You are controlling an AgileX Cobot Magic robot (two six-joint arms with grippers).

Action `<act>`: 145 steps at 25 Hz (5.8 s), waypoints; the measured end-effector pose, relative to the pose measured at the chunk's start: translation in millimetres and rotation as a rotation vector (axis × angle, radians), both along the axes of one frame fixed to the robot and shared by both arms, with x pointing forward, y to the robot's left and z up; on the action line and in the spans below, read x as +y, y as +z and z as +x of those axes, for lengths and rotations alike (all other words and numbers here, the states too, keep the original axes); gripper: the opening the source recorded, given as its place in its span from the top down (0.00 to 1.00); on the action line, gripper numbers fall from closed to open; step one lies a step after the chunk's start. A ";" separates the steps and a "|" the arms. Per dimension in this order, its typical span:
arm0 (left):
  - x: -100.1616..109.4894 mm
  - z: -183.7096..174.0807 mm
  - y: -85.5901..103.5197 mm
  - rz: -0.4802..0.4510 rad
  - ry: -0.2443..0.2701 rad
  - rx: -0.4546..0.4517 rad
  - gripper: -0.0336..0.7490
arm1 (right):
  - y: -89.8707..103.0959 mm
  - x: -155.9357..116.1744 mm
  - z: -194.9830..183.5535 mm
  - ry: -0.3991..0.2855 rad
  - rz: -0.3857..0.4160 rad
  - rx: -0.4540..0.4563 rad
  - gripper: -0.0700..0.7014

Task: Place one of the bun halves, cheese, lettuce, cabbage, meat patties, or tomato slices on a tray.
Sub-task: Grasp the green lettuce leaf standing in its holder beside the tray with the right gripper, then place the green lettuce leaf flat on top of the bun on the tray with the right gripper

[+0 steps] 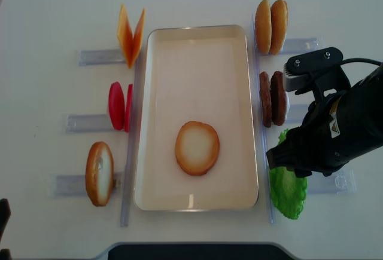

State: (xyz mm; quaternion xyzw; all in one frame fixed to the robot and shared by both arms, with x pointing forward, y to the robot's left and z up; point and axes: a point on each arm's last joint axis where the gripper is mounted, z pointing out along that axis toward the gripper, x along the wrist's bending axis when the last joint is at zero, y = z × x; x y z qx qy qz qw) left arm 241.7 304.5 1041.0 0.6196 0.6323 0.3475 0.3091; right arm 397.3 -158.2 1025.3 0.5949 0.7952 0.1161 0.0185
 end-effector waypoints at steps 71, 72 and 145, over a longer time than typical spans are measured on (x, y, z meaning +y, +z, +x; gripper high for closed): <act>0.0 0.0 0.0 0.000 0.000 0.000 0.60 | 71.0 56.4 -14.3 0.360 0.578 0.132 0.83; 0.0 0.0 0.0 0.000 0.000 0.000 0.60 | 68.2 61.8 -11.9 0.385 0.607 0.141 0.83; 0.4 -9.6 -0.1 0.009 0.004 -0.067 0.67 | -49.9 93.0 98.6 0.449 0.868 0.073 0.83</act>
